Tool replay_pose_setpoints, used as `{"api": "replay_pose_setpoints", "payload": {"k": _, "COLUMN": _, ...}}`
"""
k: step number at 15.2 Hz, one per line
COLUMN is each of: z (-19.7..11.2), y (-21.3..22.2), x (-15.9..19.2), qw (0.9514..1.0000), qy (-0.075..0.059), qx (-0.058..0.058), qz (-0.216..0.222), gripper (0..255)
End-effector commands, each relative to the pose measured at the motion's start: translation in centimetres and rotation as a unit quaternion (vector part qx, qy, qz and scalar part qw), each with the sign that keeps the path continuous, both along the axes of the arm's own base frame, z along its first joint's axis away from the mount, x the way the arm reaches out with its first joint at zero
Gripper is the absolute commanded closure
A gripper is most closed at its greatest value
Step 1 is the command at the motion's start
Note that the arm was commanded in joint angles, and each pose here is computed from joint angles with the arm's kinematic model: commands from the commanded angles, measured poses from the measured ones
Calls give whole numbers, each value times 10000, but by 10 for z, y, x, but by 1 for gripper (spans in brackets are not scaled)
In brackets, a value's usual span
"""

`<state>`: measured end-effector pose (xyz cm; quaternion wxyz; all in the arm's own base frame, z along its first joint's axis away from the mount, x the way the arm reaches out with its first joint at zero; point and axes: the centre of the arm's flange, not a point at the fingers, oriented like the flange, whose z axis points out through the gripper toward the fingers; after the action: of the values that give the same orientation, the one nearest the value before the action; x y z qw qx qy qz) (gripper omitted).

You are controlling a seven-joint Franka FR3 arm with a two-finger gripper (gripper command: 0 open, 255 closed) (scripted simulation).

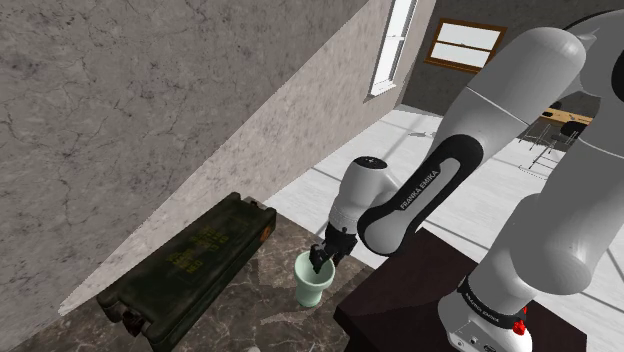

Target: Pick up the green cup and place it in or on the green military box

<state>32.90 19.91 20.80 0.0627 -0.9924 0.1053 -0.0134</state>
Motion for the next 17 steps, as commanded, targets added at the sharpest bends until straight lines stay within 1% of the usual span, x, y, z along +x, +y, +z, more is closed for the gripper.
{"api": "replay_pose_setpoints", "payload": {"k": 1, "z": 0, "y": 0, "x": 0, "qw": 10000, "qy": 0, "qx": 0, "qz": 0, "gripper": 255}}
{"api": "replay_pose_setpoints", "payload": {"k": 9, "z": 0, "y": 0, "x": 0, "qw": 10000, "qy": 0, "qx": 0, "qz": 0, "gripper": 255}}
{"api": "replay_pose_setpoints", "payload": {"k": 17, "z": 42, "y": 0, "x": 0, "qw": 10000, "qy": 0, "qx": 0, "qz": 0, "gripper": 255}}
